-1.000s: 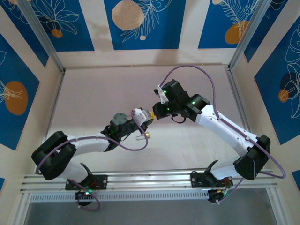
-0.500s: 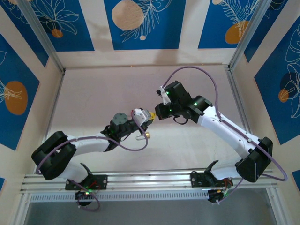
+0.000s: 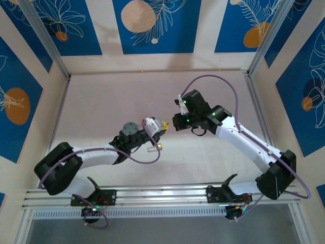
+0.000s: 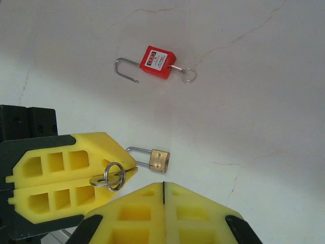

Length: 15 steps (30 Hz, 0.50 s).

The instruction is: Unlock with the key

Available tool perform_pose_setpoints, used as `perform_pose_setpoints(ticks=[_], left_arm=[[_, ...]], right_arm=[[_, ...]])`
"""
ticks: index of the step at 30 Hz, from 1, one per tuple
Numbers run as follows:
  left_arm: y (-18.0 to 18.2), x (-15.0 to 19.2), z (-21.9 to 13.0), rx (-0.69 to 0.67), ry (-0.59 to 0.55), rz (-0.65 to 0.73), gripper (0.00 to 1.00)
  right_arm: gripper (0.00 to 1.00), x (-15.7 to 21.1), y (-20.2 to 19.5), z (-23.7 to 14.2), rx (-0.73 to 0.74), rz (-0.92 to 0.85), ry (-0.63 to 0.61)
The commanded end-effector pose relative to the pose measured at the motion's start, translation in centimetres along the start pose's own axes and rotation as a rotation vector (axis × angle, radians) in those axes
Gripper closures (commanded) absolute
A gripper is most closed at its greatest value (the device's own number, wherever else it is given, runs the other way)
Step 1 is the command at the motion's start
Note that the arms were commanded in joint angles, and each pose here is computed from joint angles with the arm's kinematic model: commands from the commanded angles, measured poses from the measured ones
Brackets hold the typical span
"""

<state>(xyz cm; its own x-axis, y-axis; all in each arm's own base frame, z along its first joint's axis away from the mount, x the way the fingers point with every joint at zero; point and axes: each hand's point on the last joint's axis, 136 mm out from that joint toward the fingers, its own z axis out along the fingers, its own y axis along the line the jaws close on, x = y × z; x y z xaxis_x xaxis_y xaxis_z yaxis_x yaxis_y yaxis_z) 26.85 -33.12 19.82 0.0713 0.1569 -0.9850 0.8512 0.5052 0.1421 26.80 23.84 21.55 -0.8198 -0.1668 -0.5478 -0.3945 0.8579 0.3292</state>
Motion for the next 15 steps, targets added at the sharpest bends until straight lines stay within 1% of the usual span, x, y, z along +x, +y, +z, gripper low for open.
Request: perform_pose_setpoints(ticks=[1,6,8,12,15], left_arm=[[0.0,-0.4,0.0,0.019,-0.015,0.024,1.0],[-0.1,-0.4,0.0,0.028,-0.011,0.025,1.0],[-0.2,-0.4,0.0,0.031,-0.009,0.026,1.0],[-0.3,-0.4,0.0,0.035,-0.007,0.025,1.0],[-0.4,-0.3,0.1,0.041,-0.005,0.024,1.0]], right_arm=[[0.99,-0.4,0.8,-1.0,-0.053,0.014,-0.037],[0.75,-0.6,2.5,-1.7,-0.155,0.007,-0.068],[0.69,-0.5,2.8,-1.7,-0.171,0.002,-0.062],[0.62,0.2,3.1,-0.9,-0.178,-0.017,-0.022],[0.61,0.4,3.2,-0.3,-0.17,-0.025,0.0]])
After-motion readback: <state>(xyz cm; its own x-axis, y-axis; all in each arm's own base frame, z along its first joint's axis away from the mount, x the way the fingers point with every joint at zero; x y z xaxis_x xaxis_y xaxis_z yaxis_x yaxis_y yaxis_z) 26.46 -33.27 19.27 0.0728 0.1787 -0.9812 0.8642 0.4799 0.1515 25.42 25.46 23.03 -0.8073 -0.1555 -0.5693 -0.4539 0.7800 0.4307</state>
